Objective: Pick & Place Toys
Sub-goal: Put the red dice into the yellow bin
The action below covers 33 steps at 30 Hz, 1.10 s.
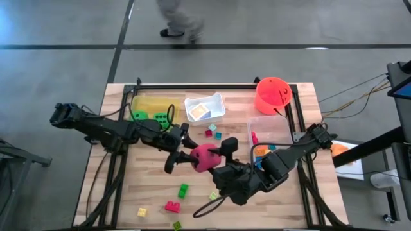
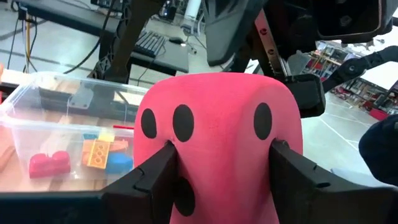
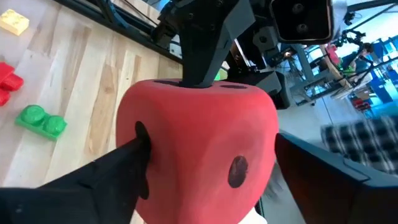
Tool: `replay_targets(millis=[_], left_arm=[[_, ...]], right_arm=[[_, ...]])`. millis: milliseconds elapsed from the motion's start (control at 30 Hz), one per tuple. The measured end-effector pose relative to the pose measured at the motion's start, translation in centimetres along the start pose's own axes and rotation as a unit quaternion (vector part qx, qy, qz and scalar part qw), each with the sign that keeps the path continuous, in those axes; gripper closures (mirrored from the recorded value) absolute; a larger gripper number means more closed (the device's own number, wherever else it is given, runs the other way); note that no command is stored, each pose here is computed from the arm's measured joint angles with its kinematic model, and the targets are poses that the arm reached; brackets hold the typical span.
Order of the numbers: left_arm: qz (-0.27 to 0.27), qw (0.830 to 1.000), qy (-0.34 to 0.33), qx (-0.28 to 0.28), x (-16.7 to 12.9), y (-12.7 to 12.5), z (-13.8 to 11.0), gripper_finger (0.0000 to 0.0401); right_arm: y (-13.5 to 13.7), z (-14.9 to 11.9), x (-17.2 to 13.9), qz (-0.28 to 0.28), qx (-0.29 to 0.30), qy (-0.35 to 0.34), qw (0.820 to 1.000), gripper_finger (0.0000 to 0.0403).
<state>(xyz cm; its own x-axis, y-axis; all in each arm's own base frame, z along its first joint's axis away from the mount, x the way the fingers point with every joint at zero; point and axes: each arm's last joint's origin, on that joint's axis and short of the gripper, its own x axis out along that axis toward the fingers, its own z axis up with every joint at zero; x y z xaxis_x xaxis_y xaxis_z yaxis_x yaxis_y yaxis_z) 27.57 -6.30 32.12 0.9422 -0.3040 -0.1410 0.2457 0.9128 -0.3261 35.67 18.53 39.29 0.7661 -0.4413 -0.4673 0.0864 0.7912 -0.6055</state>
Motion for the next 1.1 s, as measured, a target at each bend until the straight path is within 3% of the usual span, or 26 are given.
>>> replay_targets(millis=[133, 433, 700, 900, 1100], left_arm=[[0.014, 1.000, 0.004, -0.004, -0.5, 0.0, 0.1, 0.0214], [0.078, 0.997, 0.018, -0.022, -2.8, 0.0, 0.5, 0.0216], [0.166, 0.985, 0.039, -0.041, -5.4, 0.2, 0.4, 0.0223], [0.315, 0.947, 0.040, -0.052, -9.0, 1.6, 0.4, 0.0224], [0.439, 0.893, 0.056, -0.084, -11.7, 4.6, 0.6, 0.0224]], right_arm=[[0.0, 0.0, 0.1, -0.005, 0.007, 0.001, 1.000, 0.0043], [-0.4, 0.0, 0.0, -0.049, 0.023, 0.003, 0.999, 0.0039], [-0.9, -1.3, -0.4, -0.052, 0.099, 0.039, 0.993, 0.0039], [-0.8, -4.1, -0.7, -0.015, 0.187, 0.154, 0.970, 0.0039], [0.8, -6.2, 0.0, 0.001, 0.181, 0.226, 0.957, 0.0039]])
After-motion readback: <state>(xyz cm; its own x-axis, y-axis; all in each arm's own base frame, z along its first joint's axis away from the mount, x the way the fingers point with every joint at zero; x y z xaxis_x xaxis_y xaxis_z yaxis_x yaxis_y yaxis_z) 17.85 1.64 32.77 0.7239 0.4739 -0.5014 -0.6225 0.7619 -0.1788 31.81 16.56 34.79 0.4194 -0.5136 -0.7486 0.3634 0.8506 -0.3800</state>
